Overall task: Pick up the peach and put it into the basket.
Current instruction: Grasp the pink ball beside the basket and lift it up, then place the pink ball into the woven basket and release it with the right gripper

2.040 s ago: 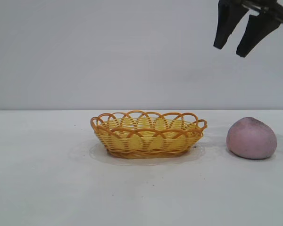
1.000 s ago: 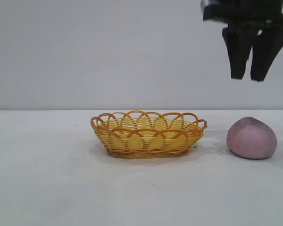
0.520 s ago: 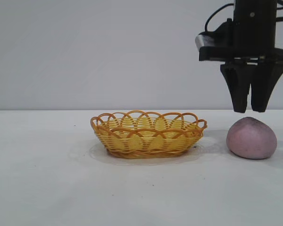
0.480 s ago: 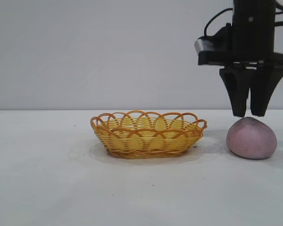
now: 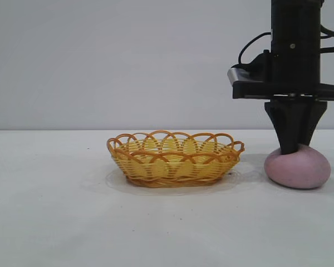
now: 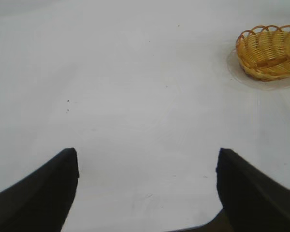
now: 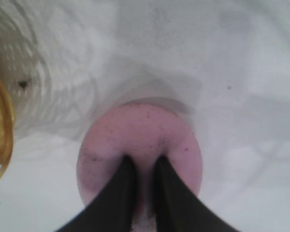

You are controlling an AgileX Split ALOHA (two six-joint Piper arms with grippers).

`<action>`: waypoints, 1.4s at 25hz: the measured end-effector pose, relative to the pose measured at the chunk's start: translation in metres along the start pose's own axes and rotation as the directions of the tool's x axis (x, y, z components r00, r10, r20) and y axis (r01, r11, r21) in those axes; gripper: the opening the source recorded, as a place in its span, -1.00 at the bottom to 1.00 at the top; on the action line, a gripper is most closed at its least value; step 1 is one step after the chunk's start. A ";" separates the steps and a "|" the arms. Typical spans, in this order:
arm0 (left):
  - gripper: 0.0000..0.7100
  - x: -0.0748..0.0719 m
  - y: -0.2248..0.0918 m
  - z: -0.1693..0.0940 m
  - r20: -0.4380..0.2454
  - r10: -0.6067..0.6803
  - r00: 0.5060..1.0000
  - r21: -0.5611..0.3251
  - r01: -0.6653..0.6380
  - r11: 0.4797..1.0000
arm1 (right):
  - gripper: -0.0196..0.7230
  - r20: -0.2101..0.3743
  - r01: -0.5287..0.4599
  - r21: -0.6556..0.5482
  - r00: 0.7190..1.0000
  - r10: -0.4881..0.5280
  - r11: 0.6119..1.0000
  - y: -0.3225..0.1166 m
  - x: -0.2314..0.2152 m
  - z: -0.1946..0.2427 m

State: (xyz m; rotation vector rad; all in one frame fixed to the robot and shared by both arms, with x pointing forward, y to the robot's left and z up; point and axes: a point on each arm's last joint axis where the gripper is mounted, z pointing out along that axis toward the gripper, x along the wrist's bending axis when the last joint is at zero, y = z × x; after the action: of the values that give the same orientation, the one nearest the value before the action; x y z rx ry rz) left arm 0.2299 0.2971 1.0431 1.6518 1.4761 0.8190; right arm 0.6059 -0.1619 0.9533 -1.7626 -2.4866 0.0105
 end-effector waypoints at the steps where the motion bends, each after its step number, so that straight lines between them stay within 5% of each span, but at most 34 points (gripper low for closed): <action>1: 0.48 0.000 0.000 0.000 0.000 0.000 1.000 0.000 0.000 1.000 | -0.95 0.000 0.003 -0.019 1.000 -0.003 1.000 -0.002 0.001 -0.007; 9: 0.48 0.000 0.000 0.000 0.000 0.000 1.000 0.000 0.000 1.000 | -0.95 -0.032 0.007 -0.151 0.999 -0.012 0.989 -0.017 0.010 -0.058; 22: 0.48 0.000 0.000 0.000 0.000 0.000 1.000 0.000 0.000 1.000 | -0.95 -0.039 0.210 -0.305 0.972 -0.233 0.929 -0.011 0.102 -0.047; 32: 0.48 0.000 0.000 0.000 0.000 0.000 1.000 0.000 0.000 1.000 | -0.95 -0.079 0.189 -0.273 0.973 -0.217 0.943 0.004 0.112 -0.008; 35: 0.48 0.000 0.000 0.000 0.000 0.000 1.000 0.000 0.000 1.000 | -0.69 -0.079 0.188 -0.266 0.973 -0.216 0.945 0.005 0.112 -0.005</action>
State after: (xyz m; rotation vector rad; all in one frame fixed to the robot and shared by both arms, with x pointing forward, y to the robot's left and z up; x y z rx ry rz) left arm 0.2299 0.2971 1.0431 1.6518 1.4761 0.8190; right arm 0.5744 -0.0551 0.9658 -1.5290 -2.6754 -0.4287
